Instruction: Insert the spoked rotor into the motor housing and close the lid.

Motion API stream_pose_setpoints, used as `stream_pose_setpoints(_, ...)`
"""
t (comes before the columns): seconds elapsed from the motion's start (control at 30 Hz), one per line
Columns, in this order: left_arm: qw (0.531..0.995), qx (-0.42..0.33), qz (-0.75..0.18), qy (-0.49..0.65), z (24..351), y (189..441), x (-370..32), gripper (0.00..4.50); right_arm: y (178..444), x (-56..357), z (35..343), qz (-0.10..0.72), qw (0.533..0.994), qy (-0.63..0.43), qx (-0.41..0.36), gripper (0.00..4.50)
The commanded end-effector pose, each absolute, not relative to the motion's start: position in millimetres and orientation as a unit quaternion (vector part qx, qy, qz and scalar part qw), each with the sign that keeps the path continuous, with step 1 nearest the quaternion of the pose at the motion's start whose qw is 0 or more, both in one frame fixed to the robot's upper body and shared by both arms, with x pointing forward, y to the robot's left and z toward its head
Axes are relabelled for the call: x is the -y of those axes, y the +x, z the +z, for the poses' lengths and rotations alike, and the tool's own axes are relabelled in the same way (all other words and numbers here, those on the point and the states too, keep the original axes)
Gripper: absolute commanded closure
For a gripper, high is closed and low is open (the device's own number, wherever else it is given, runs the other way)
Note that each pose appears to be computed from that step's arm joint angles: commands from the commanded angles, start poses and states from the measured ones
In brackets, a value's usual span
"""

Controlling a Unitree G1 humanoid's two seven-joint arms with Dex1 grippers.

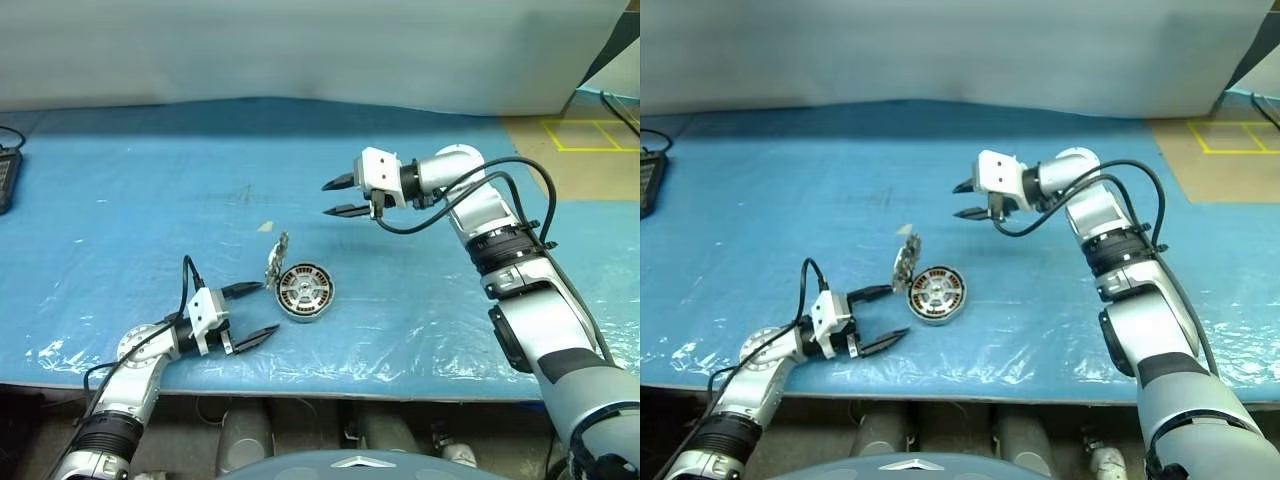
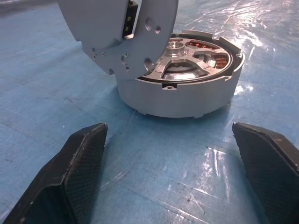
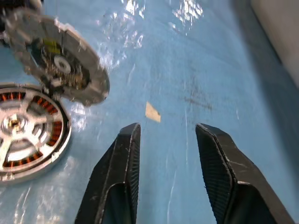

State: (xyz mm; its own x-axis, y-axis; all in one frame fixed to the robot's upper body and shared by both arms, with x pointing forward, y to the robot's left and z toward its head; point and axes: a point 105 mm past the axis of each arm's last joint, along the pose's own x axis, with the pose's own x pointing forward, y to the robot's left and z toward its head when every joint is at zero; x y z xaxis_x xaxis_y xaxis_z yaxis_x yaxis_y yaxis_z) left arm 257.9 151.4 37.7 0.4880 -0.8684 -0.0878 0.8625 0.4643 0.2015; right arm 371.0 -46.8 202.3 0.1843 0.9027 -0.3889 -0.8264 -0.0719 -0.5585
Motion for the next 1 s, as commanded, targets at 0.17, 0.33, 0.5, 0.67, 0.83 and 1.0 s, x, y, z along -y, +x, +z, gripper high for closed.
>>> stream_pose_setpoints(0.17,0.873,0.020,-0.474,0.108,42,257,-162,0.00,356,3,219,0.686,0.670,-0.268,0.091,4.47)
stream_pose_setpoints(0.33,0.877,0.021,-0.469,0.106,45,256,-165,0.00,345,-21,206,0.714,0.641,-0.269,0.082,4.47)
stream_pose_setpoints(0.5,0.884,0.032,-0.456,0.100,52,258,-170,0.00,341,-32,194,0.729,0.620,-0.282,0.068,4.47)
stream_pose_setpoints(0.67,0.908,0.067,-0.406,0.076,73,269,-183,0.00,354,-26,202,0.694,0.663,-0.269,0.079,4.47)
stream_pose_setpoints(0.83,0.930,0.084,-0.353,0.049,89,293,-190,0.00,367,-4,217,0.653,0.708,-0.251,0.096,4.47)
stream_pose_setpoints(1.0,0.940,0.049,-0.335,0.044,85,327,-180,0.00,391,35,233,0.569,0.779,-0.242,0.100,4.47)
